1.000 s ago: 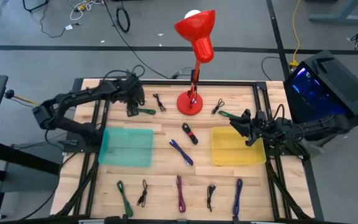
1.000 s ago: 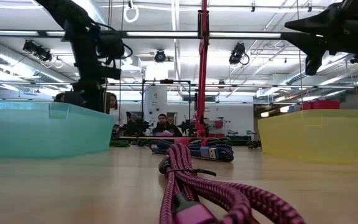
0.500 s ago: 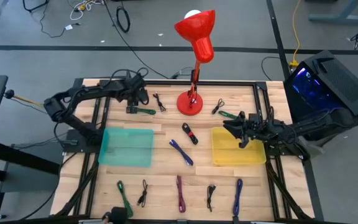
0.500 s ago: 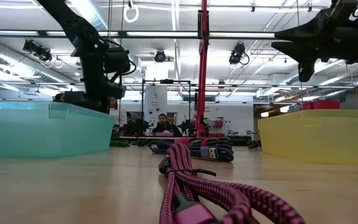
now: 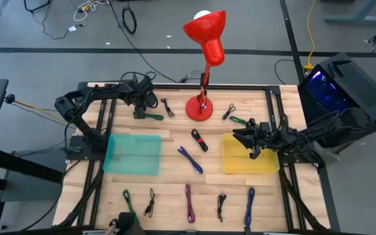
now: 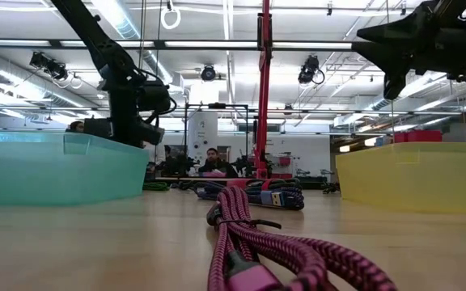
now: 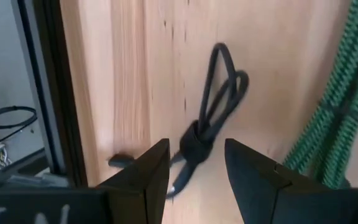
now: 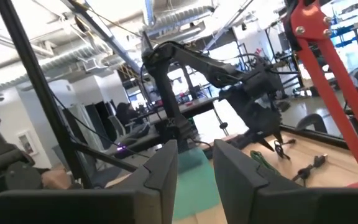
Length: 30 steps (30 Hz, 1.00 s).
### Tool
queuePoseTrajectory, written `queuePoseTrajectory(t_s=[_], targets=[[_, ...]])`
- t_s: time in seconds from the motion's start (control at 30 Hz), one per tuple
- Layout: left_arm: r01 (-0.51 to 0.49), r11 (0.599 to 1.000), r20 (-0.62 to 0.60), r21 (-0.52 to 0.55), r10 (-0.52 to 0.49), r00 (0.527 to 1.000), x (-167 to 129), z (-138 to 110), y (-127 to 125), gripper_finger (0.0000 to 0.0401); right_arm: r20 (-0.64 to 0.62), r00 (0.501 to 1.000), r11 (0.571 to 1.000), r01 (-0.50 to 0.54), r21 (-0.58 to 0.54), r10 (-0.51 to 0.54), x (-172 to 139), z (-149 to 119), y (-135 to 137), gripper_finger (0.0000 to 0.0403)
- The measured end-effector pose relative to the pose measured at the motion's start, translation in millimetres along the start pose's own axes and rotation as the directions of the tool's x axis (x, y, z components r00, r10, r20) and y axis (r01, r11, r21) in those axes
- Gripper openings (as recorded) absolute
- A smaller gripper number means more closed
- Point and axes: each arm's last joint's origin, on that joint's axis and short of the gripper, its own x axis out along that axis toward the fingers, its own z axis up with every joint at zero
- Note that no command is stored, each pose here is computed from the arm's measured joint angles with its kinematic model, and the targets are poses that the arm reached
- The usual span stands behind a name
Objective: Pick & Place USB Port
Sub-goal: Put the black charger cable into the green bin
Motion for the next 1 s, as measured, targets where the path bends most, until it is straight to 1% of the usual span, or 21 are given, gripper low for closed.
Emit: queuePoseTrajectory(t_s=[0.13,0.3,0.37,0.43,0.5,0.57,0.6,0.7,0.8,0.87,1.0], targets=[[0.001,1.0,0.024,-0.014,0.0,1.0,8.1,3.7,1.0,0.0161,-0.011,1.0,1.0,-0.008,-0.001,0.008,0.4,-2.1,1.2,0.0107],[-0.013,1.0,0.001,-0.012,0.013,1.0,18.9,6.2,0.3,0.016,-0.02,1.0,1.0,-0.017,0.001,0.017,0.1,-3.4,2.8,0.0107],[-0.012,1.0,-0.011,-0.017,0.012,1.0,21.0,6.2,0.4,0.0151,-0.021,1.0,1.0,-0.02,0.001,0.02,-0.1,-3.5,3.3,0.0107],[-0.001,1.0,-0.014,-0.024,0.0,1.0,22.6,5.9,-0.3,0.0126,-0.021,1.0,1.0,-0.02,-0.001,0.02,-0.1,-3.5,3.3,0.0107],[0.006,1.0,-0.019,-0.027,-0.007,1.0,22.9,5.0,-0.7,0.0085,-0.021,1.0,1.0,-0.02,-0.003,0.02,-0.1,-3.5,3.2,0.0107],[0.006,1.0,-0.026,-0.028,-0.006,1.0,22.7,4.6,-1.1,0.0032,-0.021,1.0,1.0,-0.019,-0.003,0.019,-0.1,-3.5,3.2,0.0107],[-0.002,0.999,-0.032,-0.038,0.0,1.0,22.8,4.8,-0.2,0.002,-0.021,1.0,1.0,-0.02,-0.003,0.019,-0.1,-3.5,3.2,0.0107],[-0.023,0.996,-0.078,-0.085,0.016,0.997,21.9,3.3,1.4,0.0016,-0.017,1.0,1.0,-0.003,-0.006,0.002,0.0,-3.5,2.7,0.0107],[-0.014,0.993,-0.112,-0.118,0.0,0.994,15.3,6.8,4.8,0.0014,-0.007,0.999,0.999,0.049,-0.01,-0.049,-0.1,-3.4,1.2,0.0107],[0.005,0.989,-0.138,-0.148,-0.026,0.99,7.2,10.1,7.7,0.0014,-0.003,0.997,0.997,0.075,-0.011,-0.075,-0.1,-3.5,0.3,0.0107],[0.073,0.977,-0.182,-0.202,-0.111,0.977,-16.6,19.8,10.5,0.0014,-0.002,0.994,0.994,0.106,0.002,-0.106,-0.2,-4.1,-0.7,0.0107]])
